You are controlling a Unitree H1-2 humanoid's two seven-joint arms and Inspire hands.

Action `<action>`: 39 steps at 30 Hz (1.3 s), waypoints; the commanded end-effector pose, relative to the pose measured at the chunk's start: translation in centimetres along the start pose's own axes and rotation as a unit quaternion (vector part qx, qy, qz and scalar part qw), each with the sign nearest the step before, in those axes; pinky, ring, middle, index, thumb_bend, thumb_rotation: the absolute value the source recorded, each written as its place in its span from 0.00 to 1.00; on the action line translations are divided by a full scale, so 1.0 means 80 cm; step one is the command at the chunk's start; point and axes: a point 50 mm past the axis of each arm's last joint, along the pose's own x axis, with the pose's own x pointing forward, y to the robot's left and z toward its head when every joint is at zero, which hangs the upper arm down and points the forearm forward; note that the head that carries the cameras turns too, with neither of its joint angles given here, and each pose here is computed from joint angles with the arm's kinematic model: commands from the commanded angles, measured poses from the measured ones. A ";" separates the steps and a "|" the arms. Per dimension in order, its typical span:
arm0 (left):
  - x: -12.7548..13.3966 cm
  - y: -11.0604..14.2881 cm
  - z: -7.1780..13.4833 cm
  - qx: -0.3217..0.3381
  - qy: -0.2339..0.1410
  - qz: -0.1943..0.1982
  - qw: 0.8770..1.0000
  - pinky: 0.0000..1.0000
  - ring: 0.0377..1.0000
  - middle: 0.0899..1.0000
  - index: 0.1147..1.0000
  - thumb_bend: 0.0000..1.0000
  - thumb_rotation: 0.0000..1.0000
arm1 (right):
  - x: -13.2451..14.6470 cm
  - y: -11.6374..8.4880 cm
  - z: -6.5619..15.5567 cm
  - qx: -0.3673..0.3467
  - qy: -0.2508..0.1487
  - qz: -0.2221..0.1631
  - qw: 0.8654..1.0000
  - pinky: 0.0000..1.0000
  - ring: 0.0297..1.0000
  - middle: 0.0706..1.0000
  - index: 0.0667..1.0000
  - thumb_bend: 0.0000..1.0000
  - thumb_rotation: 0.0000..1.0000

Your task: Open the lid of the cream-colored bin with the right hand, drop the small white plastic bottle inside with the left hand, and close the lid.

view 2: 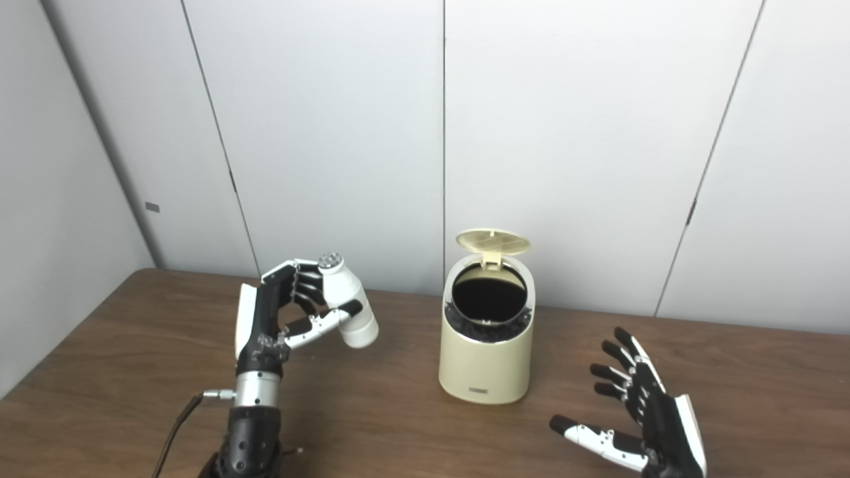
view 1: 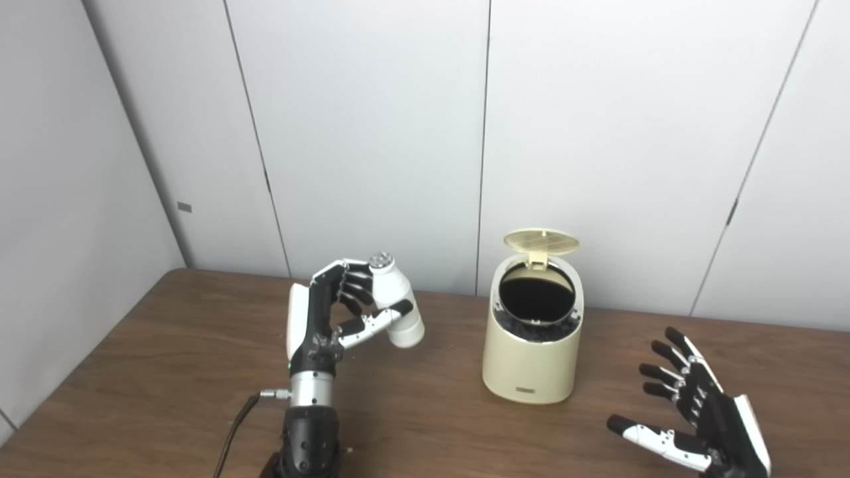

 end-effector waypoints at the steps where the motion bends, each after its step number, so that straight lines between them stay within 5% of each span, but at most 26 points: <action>1: 0.024 -0.002 0.028 -0.010 -0.041 0.007 0.999 0.30 0.39 0.42 0.46 0.50 0.00 | 0.013 0.004 0.019 0.008 -0.048 -0.005 0.999 0.70 0.76 0.86 0.90 0.81 0.09; 16: 0.063 -0.050 0.098 -0.060 -0.095 -0.002 0.994 0.33 0.40 0.43 0.45 0.50 0.00 | 0.016 0.016 0.014 0.006 -0.045 -0.010 0.999 0.73 0.77 0.88 0.90 0.81 0.13; 39: 0.063 -0.085 0.128 -0.093 -0.113 -0.016 0.989 0.32 0.40 0.43 0.45 0.50 0.00 | 0.021 0.026 0.016 0.007 -0.045 -0.017 0.999 0.71 0.76 0.86 0.89 0.83 0.16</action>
